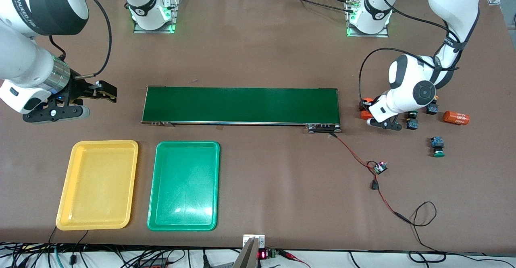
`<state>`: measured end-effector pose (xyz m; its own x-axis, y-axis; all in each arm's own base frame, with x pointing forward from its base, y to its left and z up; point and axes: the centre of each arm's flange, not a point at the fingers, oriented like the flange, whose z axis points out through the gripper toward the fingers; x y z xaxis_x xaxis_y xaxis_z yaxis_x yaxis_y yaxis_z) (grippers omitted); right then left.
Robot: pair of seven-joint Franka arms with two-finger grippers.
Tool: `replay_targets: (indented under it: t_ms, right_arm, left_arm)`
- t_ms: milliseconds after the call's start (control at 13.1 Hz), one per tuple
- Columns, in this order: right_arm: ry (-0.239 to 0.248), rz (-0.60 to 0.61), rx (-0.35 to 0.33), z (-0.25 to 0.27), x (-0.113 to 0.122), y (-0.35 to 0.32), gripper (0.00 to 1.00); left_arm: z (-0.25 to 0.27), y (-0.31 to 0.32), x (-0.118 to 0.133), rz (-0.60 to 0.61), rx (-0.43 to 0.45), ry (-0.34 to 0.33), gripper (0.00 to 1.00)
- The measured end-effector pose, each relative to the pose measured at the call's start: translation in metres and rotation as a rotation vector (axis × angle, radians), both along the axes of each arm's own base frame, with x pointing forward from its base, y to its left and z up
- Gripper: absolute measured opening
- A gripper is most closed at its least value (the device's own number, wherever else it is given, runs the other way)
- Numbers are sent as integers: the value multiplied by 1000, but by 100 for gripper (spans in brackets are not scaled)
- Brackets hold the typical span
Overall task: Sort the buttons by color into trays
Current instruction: 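Carry the battery onto the green conveyor belt and open the left gripper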
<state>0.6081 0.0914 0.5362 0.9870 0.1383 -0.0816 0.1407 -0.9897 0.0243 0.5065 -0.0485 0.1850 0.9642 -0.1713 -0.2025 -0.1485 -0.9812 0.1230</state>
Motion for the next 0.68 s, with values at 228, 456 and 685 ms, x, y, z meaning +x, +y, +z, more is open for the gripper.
replay_targets:
  t_ms: [228,456,685]
  right_arm:
    - [-1,-4,0,0,0,0,100]
    - [-2,-7,0,0,0,0,100]
    - [-5,-11,0,0,1,0,100]
  left_arm:
    - [27,0,10,-151,-24,-69,50]
    - [63,-3,17,-332,-45,-111,50]
    - [85,-48,13,-526,-79,-129,50]
